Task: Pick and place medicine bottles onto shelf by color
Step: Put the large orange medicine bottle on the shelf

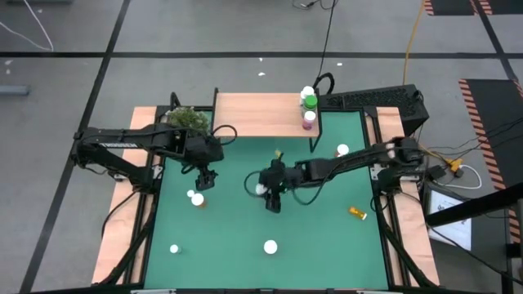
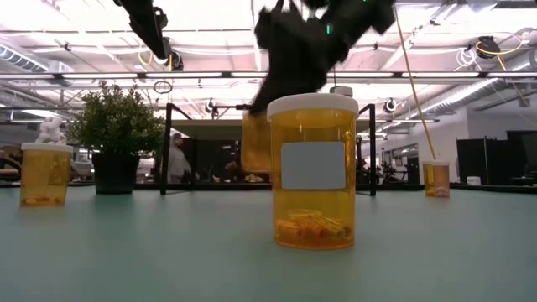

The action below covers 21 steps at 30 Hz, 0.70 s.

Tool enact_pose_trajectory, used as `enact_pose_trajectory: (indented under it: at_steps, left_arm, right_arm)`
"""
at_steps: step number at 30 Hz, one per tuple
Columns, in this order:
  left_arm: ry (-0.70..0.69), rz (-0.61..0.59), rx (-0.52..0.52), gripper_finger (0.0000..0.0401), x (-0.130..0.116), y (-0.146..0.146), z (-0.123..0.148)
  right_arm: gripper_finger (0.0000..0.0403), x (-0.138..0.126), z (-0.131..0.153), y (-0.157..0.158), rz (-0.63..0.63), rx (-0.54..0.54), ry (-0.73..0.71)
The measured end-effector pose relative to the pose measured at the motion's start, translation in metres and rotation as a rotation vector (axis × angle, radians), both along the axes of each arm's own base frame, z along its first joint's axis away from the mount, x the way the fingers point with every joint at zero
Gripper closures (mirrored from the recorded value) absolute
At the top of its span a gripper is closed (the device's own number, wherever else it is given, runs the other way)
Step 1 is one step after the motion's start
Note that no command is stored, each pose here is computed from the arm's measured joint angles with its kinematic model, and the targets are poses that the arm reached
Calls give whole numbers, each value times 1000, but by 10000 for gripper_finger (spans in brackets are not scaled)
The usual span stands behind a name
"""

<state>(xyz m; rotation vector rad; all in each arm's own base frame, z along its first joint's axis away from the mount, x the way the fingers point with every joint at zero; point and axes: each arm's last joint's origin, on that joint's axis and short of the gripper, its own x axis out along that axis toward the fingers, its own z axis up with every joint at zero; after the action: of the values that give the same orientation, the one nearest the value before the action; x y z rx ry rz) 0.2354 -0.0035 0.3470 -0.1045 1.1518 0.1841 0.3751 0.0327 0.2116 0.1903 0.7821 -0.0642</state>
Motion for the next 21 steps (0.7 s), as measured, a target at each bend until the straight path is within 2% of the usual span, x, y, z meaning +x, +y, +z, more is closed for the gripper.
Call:
enact_pose_trajectory:
  at_steps: [4, 8, 11, 15, 19, 21]
  left_arm:
    - [2, -35, 9, 105, -2, -3, 1]
    - [-4, -110, 44, 105, 0, -4, 1]
    - [-35, -103, 60, 105, 3, 2, 3]
    - [-99, 1, 59, 105, 7, 15, 6]
    - [-106, 89, 75, 105, 7, 29, 6]
    - [-109, 139, 75, 105, 6, 35, 6]
  right_arm:
    - [201, -14, 45, -19, -95, 51, -44]
    - [199, -20, 105, -50, -156, 27, -120]
    - [199, -24, 146, -79, -173, -51, -125]
    - [199, -36, 191, -131, -200, -208, -138]
    - [199, -53, 206, -191, -290, -329, -119]
    - [199, -61, 199, -217, -328, -323, -84]
